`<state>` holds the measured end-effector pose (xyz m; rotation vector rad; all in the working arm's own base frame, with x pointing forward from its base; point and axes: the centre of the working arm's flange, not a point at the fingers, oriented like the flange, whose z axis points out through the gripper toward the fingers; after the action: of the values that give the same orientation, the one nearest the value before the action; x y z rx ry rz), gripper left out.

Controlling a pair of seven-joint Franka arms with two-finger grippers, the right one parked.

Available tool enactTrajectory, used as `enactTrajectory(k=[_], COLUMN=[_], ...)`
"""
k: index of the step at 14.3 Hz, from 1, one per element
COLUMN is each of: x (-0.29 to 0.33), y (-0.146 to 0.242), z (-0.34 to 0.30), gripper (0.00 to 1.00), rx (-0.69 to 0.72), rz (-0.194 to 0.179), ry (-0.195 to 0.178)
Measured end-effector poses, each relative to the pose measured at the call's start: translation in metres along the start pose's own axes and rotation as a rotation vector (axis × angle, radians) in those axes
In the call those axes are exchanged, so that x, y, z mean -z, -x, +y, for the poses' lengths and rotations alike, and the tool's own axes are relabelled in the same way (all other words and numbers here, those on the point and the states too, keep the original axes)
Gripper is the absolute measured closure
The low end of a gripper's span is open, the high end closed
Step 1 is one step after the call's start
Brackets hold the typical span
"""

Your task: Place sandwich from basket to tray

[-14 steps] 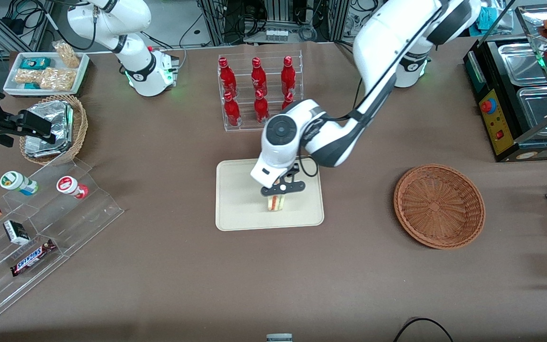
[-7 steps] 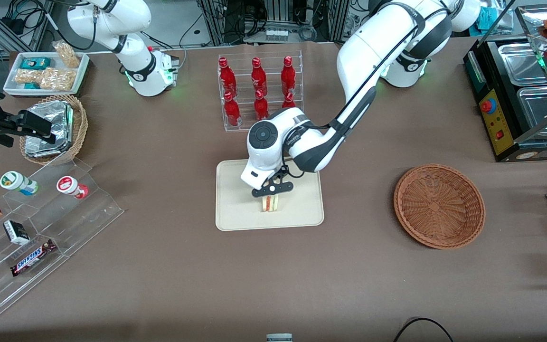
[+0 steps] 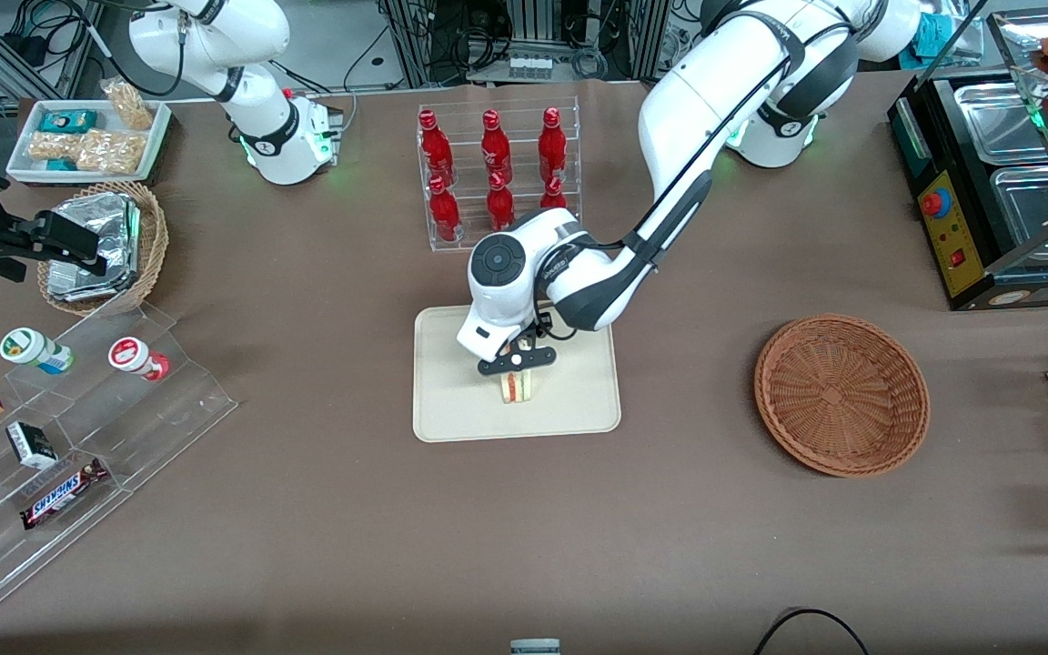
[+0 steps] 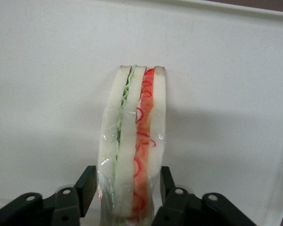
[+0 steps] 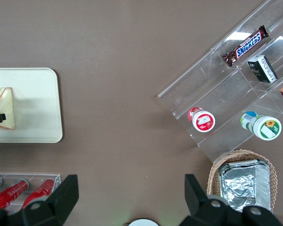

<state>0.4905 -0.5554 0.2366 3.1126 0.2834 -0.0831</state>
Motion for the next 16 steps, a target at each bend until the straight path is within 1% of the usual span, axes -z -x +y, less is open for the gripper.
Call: enactTrajectory(k=[1, 2, 3, 4, 5, 6, 7, 8, 9, 11, 13, 14, 16], x=[0.007, 0.019, 0.032, 0.047, 0.063, 0.076, 0.085, 0.093, 0.100, 0.110, 0.123, 0.132, 0.156], y=[-0.001, -0.003, -0.004, -0.004, -0.005, -0.006, -0.012, -0.024, -0.039, -0.067, -0.090, -0.099, -0.109], z=[0.001, 0.001, -0.001, -0.006, -0.013, -0.023, -0.036, -0.053, -0.072, -0.118, -0.169, -0.195, -0.243], gripper=[0.24, 0.13, 0.04, 0.00, 0.00, 0.00, 0.00, 0.00, 0.00, 0.00, 0.00, 0.00, 0.00], rx=[0.001, 0.003, 0.006, 0.009, 0.017, 0.042, 0.077, 0.114, 0.129, 0.114, 0.071, 0.047, -0.005], rz=[0.007, 0.014, 0.017, 0.018, 0.017, 0.008, -0.007, -0.020, -0.029, -0.063, -0.101, -0.113, -0.133], ry=[0.008, 0.008, -0.007, -0.032, -0.069, -0.107, -0.135, -0.150, -0.154, -0.158, -0.146, -0.143, -0.148])
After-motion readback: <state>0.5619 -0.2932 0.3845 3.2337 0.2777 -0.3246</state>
